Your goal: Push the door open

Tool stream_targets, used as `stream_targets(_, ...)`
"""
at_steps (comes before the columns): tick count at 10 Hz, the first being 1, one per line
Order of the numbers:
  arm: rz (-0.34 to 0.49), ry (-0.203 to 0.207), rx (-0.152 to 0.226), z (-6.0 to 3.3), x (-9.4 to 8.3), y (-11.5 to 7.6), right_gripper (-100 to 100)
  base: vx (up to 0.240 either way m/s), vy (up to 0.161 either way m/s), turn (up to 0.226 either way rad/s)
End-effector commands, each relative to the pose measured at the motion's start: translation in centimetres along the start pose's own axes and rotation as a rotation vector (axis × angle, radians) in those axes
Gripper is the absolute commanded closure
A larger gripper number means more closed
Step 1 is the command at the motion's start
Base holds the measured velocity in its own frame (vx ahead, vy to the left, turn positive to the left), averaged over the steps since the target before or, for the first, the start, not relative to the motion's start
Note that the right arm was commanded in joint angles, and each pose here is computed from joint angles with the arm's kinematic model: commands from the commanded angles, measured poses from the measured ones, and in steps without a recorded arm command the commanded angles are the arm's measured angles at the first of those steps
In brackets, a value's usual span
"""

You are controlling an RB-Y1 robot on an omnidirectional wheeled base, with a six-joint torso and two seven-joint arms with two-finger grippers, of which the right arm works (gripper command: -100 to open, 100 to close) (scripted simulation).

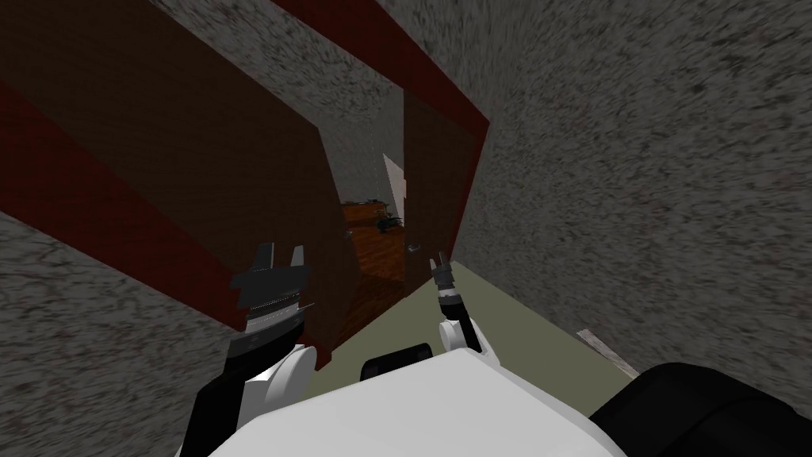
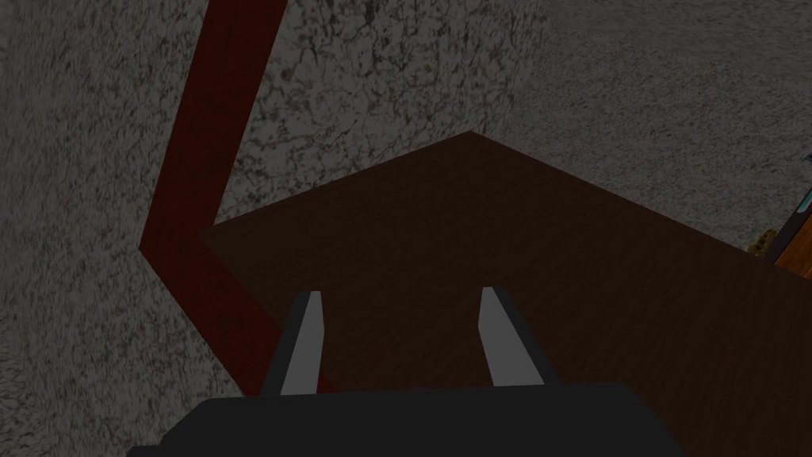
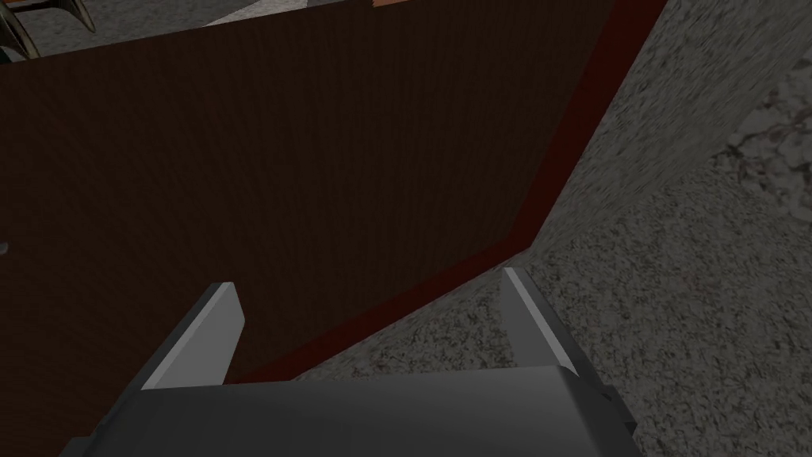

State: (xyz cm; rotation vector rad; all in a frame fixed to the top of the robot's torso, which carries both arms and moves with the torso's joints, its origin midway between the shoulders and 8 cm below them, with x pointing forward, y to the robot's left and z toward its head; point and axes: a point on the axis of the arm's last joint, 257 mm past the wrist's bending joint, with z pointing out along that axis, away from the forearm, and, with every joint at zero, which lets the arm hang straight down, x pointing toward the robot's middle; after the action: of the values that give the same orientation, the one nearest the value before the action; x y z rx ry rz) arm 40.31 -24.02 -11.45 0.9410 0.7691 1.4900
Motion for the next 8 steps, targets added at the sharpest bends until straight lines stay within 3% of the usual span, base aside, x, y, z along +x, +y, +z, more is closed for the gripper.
stream_targets(1, -0.005, 0.012, 0.034, -0.61, 0.4, -1.9, -100, 0.096, -0.106, 0.103)
stream_targets(8, -0.026, 0.061, 0.165, -3.12, 1.4, -9.4, -100, 0.079, -0.09, 0.081)
